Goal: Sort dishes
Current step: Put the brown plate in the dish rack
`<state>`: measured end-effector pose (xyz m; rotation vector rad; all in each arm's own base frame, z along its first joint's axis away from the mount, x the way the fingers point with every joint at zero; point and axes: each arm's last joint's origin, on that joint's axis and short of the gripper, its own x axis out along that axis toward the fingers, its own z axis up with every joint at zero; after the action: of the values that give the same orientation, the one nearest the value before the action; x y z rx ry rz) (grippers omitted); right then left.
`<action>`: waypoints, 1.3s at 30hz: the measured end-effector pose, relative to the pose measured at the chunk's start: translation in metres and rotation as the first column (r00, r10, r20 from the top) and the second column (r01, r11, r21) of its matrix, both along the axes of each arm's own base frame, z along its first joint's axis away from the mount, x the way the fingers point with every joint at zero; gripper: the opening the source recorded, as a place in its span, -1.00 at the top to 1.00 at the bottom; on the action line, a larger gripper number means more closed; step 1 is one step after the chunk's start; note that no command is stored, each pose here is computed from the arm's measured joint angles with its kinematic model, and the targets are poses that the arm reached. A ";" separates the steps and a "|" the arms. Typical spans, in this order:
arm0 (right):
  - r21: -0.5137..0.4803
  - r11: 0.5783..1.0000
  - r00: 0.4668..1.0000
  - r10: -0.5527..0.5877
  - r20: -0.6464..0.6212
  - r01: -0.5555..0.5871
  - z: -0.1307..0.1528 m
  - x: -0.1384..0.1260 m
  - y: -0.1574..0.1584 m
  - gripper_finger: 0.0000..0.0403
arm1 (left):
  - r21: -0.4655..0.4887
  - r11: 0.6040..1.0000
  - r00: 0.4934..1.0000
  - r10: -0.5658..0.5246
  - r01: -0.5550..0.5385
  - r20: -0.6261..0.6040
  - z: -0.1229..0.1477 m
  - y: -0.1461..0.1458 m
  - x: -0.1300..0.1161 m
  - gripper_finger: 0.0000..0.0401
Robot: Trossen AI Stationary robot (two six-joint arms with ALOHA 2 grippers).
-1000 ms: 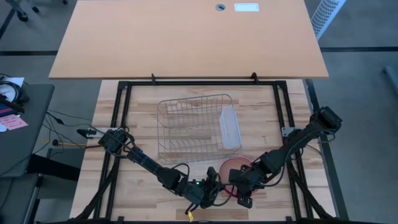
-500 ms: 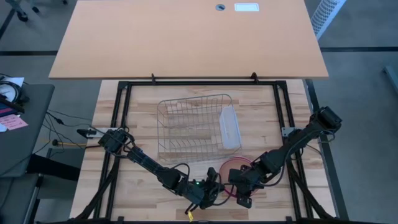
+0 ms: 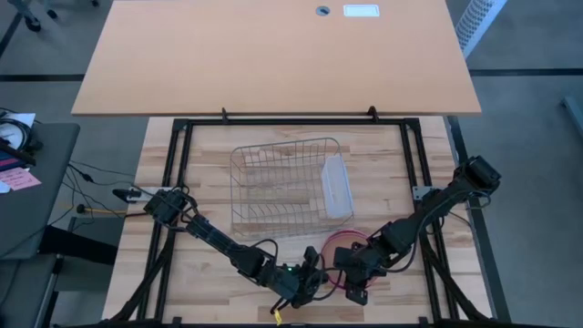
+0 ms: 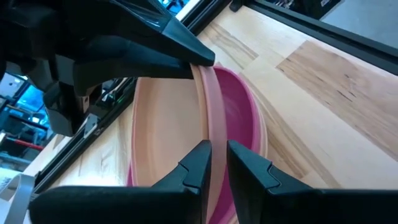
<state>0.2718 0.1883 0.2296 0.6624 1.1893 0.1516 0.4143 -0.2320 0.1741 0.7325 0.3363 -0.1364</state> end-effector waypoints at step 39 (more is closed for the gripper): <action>-0.345 0.922 0.966 -0.227 -0.121 0.173 -0.060 0.009 -0.005 0.17 | -0.148 0.971 0.967 0.155 -0.187 -0.202 -0.019 0.014 -0.006 0.77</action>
<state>0.2805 0.1834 0.1693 0.4998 1.2547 -0.2766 0.4086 -0.2184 0.1555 0.5230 0.5614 -0.0687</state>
